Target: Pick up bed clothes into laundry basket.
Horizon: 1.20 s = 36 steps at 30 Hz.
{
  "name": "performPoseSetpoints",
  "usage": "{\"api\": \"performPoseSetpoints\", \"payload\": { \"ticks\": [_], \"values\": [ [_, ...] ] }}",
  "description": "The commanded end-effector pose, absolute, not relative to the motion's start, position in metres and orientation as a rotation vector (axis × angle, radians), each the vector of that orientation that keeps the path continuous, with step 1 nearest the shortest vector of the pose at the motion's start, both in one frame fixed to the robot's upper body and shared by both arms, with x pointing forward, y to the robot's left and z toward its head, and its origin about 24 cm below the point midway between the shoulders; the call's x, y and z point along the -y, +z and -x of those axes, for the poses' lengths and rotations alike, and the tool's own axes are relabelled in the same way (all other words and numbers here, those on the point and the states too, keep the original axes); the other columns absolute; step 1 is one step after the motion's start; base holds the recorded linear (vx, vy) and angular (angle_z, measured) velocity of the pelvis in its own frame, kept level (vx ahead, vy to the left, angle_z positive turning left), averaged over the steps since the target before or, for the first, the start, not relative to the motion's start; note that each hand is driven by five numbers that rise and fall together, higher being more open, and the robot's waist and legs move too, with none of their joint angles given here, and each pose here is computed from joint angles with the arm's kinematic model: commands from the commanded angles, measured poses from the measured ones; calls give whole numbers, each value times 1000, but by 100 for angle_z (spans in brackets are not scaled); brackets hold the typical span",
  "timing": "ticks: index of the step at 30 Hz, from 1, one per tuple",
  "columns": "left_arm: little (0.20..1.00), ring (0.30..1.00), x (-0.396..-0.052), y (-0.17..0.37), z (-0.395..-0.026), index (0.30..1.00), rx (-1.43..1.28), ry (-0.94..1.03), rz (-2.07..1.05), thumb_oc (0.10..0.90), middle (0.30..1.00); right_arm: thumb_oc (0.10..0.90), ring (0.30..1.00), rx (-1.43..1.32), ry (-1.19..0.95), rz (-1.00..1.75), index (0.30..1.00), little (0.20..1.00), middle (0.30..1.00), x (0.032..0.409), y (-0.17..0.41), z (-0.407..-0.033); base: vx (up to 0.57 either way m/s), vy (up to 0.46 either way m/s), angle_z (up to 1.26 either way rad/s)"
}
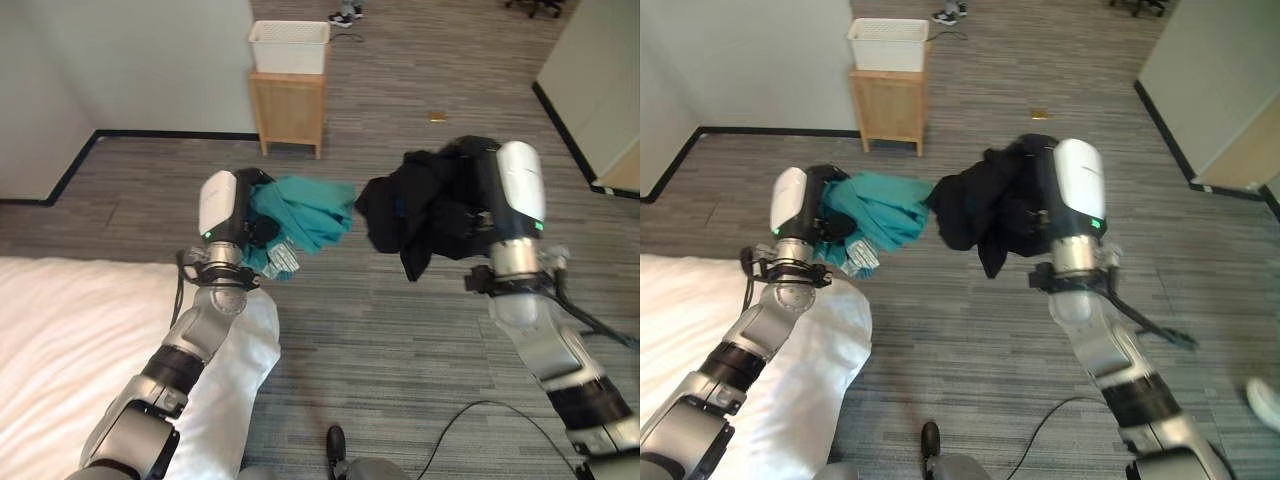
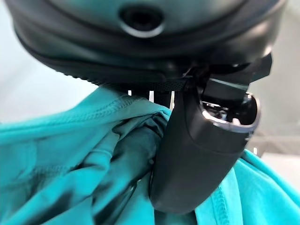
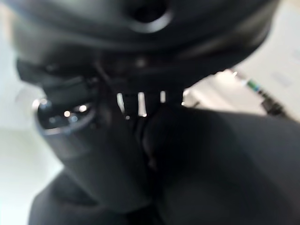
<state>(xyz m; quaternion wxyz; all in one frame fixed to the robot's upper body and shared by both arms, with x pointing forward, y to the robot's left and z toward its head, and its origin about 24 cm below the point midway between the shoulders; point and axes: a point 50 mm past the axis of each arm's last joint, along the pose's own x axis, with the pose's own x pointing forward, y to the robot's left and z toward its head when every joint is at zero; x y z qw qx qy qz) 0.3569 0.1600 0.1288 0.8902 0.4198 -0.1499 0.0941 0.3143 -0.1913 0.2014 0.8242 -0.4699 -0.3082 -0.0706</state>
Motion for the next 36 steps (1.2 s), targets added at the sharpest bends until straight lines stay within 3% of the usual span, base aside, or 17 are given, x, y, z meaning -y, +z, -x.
{"api": "performPoseSetpoints", "payload": {
  "ticks": [1, 14, 24, 30, 36],
  "values": [
    [300, 300, -161, 207, -370, 300, 549, 359, -764, 400, 300, 400, 300, 880, -283, 1028, 300, 300, 300, 195, 270, -312, 376, -25, -18],
    [300, 300, -156, 176, -336, 300, 500, 228, -550, 400, 300, 400, 300, 714, -350, 1081, 300, 300, 300, 211, 234, -311, 486, 46, -38],
    [300, 300, -135, 199, -347, 300, 581, 198, -609, 400, 300, 400, 300, 776, -396, 1022, 300, 300, 300, 211, 250, -306, 488, -113, 77],
    [300, 300, -149, 199, -351, 300, 578, 239, -683, 400, 300, 400, 300, 812, -394, 1006, 300, 300, 300, 204, 252, -304, 583, -247, 106],
    [300, 300, -149, 191, -341, 300, 582, 237, -668, 400, 300, 400, 300, 928, -478, 997, 300, 300, 300, 202, 272, -296, 393, -271, -7]
  ]
}}
